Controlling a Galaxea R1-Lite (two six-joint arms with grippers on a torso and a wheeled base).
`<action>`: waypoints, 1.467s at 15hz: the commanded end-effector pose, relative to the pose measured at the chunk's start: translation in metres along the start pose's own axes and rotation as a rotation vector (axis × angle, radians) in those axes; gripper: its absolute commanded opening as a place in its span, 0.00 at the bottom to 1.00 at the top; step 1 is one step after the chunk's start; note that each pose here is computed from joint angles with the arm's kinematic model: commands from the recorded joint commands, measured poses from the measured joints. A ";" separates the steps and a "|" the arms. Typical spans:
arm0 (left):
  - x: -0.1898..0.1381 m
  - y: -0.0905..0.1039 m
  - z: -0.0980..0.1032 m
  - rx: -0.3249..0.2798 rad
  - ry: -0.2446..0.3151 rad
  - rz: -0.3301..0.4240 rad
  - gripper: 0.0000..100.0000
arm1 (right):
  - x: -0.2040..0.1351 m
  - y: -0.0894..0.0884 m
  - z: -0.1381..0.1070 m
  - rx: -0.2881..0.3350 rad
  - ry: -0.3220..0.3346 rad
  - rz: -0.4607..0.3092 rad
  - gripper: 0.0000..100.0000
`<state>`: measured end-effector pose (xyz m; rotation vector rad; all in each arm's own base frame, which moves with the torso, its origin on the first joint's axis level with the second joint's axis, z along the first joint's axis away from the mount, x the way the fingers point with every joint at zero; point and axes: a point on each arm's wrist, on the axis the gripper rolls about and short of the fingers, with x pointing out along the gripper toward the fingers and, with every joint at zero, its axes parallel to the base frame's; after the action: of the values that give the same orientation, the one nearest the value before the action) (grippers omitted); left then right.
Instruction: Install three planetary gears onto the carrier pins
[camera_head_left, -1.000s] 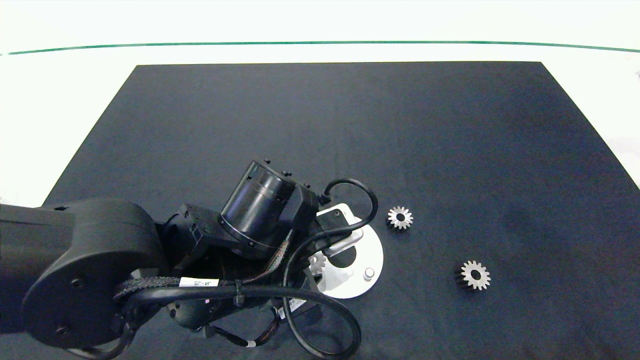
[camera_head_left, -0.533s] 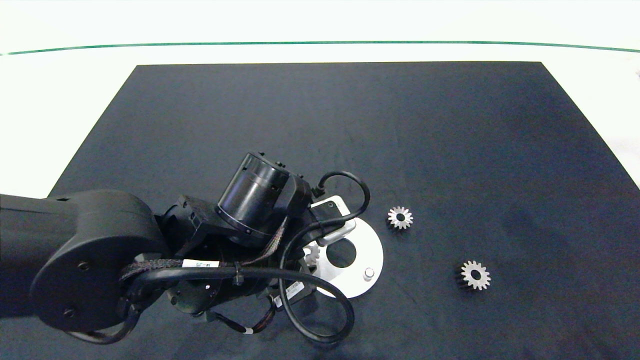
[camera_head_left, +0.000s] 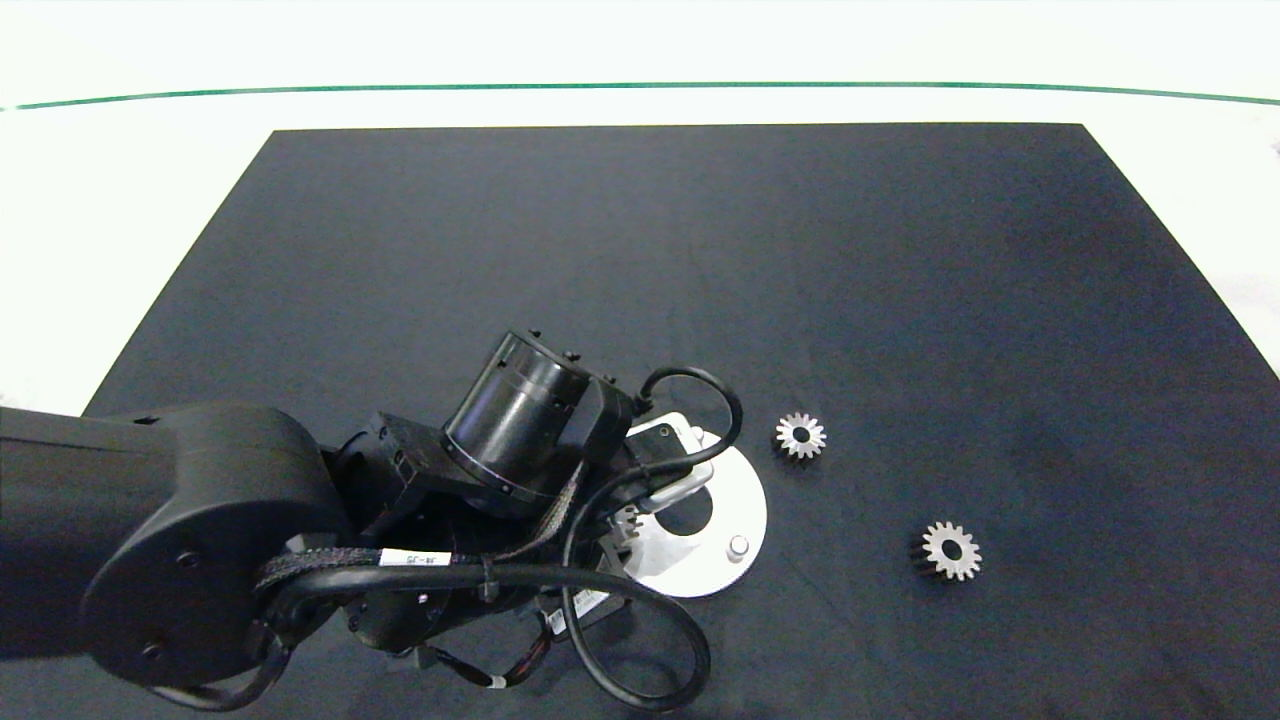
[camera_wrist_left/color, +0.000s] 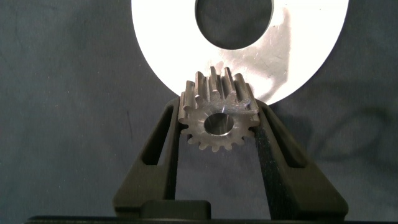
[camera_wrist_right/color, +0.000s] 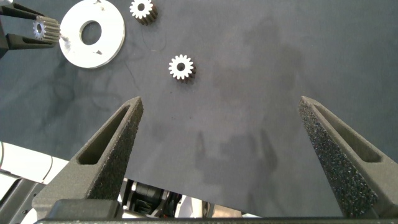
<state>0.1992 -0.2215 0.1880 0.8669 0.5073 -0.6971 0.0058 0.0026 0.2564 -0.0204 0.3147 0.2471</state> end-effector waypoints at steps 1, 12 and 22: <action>0.003 -0.004 -0.001 0.009 0.022 0.008 0.22 | 0.000 0.000 -0.002 0.000 0.007 0.001 1.00; -0.003 -0.007 0.016 0.030 0.041 0.016 0.22 | 0.001 0.000 -0.006 0.007 0.017 0.019 1.00; -0.002 -0.007 0.017 0.040 0.069 0.007 0.22 | 0.000 0.000 -0.009 0.010 0.015 0.022 1.00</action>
<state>0.1945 -0.2371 0.1933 0.9324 0.5605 -0.6777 0.0029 0.0025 0.2484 -0.0093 0.3266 0.2660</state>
